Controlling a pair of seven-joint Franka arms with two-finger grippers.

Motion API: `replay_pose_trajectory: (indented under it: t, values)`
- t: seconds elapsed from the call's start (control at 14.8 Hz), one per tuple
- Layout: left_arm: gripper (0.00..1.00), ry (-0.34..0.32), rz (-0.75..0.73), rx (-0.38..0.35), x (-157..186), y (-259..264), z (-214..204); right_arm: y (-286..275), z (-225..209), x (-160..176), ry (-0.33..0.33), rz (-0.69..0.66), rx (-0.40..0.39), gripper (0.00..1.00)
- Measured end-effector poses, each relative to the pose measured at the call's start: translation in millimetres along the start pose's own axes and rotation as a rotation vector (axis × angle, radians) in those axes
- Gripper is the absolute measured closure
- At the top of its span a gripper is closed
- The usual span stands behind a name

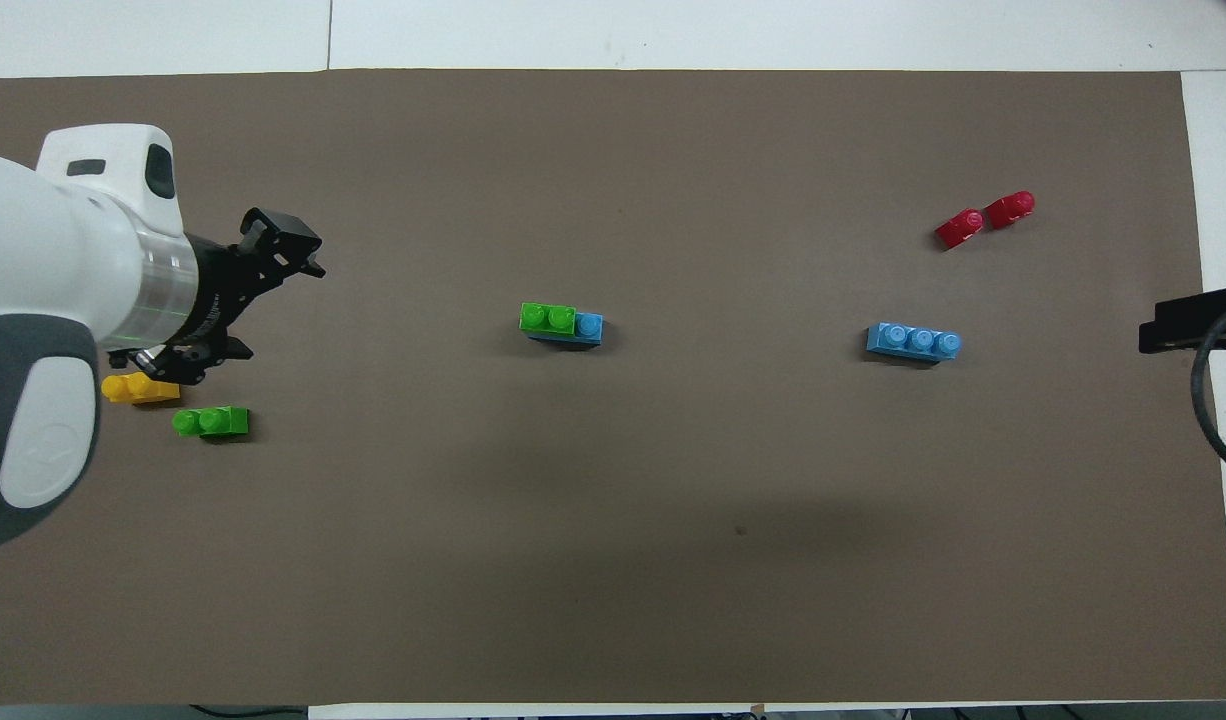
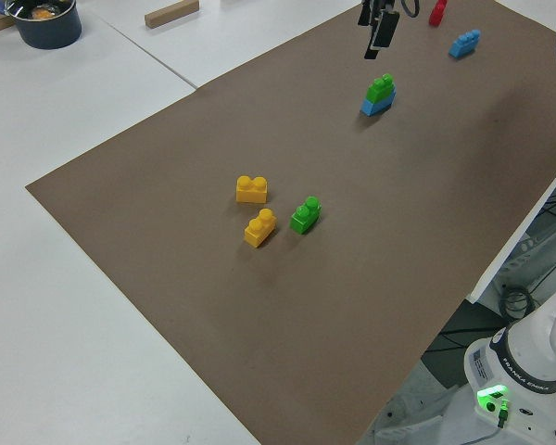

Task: Remove green block with left arm and hold with right
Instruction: 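Move the left gripper to the green brick while the right gripper approaches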

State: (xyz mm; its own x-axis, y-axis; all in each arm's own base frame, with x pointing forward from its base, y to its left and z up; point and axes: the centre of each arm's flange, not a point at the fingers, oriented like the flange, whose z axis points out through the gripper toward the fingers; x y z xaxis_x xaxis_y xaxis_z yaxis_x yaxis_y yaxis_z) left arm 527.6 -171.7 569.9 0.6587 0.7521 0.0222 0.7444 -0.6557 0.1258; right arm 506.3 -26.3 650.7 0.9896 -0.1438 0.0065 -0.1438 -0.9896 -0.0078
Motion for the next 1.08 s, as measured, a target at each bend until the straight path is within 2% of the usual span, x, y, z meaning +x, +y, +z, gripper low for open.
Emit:
replay_pose_trajectory:
  t: [0.14,0.27,0.41,0.54,0.75,1.08]
  values:
    - [0.0,0.0,-0.16,-0.009,-14,5,7,6,5,3,0.006,0.037,0.003,0.0]
    - [0.0,-0.001,-0.268,-0.031,-31,14,23,4,16,4,-0.011,0.182,0.032,0.0]
    - [0.0,-0.015,-0.369,-0.033,-55,30,51,-8,29,7,-0.038,0.384,0.074,0.0]
    - [0.0,-0.029,-0.452,-0.032,-72,47,80,-29,48,13,-0.091,0.601,0.131,0.0]
    - [0.0,-0.041,-0.533,-0.016,-77,62,110,-65,83,26,-0.191,0.887,0.221,0.0]
    - [0.0,-0.057,-0.575,0.007,-67,95,127,-128,157,35,-0.339,1.161,0.366,0.0]
